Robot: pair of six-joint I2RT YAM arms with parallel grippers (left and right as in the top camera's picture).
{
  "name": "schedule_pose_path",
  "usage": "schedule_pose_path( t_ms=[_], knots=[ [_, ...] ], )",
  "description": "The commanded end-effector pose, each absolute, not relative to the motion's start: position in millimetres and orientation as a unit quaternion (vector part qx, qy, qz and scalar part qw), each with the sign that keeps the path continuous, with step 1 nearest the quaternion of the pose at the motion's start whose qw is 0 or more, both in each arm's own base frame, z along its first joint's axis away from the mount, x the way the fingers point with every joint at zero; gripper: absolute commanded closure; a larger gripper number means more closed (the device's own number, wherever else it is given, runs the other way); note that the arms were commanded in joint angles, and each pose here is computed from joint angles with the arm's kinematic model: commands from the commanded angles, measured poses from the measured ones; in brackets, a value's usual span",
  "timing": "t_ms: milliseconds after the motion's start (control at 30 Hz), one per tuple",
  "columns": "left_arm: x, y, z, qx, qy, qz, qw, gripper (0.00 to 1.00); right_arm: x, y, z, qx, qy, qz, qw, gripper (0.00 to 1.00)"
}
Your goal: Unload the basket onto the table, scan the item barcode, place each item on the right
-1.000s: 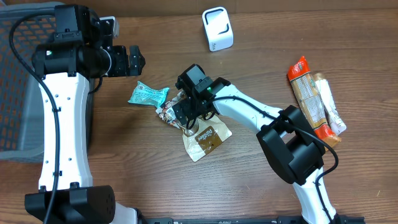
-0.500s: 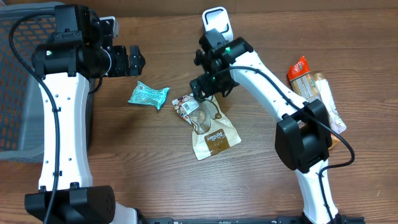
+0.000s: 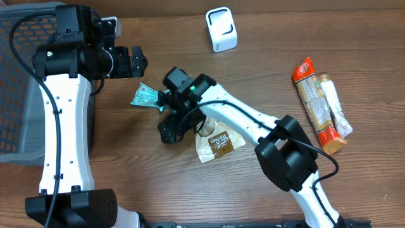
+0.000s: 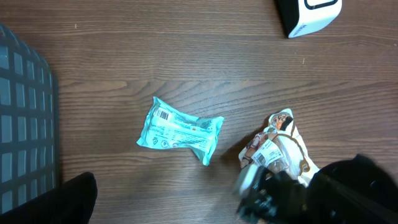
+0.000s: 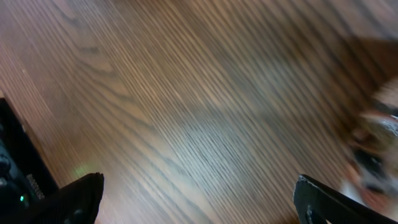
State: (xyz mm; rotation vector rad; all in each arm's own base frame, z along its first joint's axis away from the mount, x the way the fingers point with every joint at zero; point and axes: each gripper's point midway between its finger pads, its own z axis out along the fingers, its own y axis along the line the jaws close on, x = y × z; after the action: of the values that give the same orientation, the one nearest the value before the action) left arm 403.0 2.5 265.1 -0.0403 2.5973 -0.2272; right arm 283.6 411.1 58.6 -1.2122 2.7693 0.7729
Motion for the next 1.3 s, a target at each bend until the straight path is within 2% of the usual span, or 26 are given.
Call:
schedule_pose_path(
  t_ms=[0, 167, 400, 533, 667, 767, 833, 933, 1067, 1267],
  knots=[
    [405, 0, 271, -0.013, 0.958, -0.085, 0.273, 0.0, 286, 406, 45, -0.386, 0.892, 0.233, 0.017, 0.01],
    [405, 0, 271, -0.013, 0.958, -0.085, 0.273, 0.0, 314, 390, 20, -0.374, 0.908, 0.18, 0.054, 0.01],
    [405, 0, 271, -0.013, 0.958, -0.085, 0.273, 0.0, 360, 368, 29, -0.334, 0.92, 0.186, 0.088, 0.01],
    [405, 0, 271, -0.013, 0.958, -0.085, 0.273, 0.0, 365, 368, 61, -0.324, 0.913, 0.234, 0.082, 0.03],
    [405, 0, 271, -0.013, 0.958, -0.085, 0.273, 0.0, 362, 368, 119, -0.319, 0.896, 0.297, 0.085, 0.0],
    [405, 0, 271, -0.013, 0.958, -0.085, 0.273, 0.0, 360, 354, 154, -0.306, 0.898, 0.303, 0.092, 0.0],
    [405, 0, 271, -0.013, 0.958, -0.085, 0.273, 0.0, 361, 339, 161, -0.276, 0.912, 0.291, 0.085, 0.0],
    [405, 0, 271, -0.013, 0.958, -0.085, 0.273, 0.01, 363, 310, 146, -0.199, 0.951, 0.231, 0.055, 0.0],
    [405, 0, 271, -0.013, 0.958, -0.085, 0.273, 0.0, 356, 269, 103, -0.046, 0.991, 0.126, 0.009, 0.0],
    [405, 0, 271, -0.013, 0.958, -0.085, 0.273, 0.0, 324, 247, 45, 0.04, 0.994, 0.08, -0.057, 0.0]
  ],
)
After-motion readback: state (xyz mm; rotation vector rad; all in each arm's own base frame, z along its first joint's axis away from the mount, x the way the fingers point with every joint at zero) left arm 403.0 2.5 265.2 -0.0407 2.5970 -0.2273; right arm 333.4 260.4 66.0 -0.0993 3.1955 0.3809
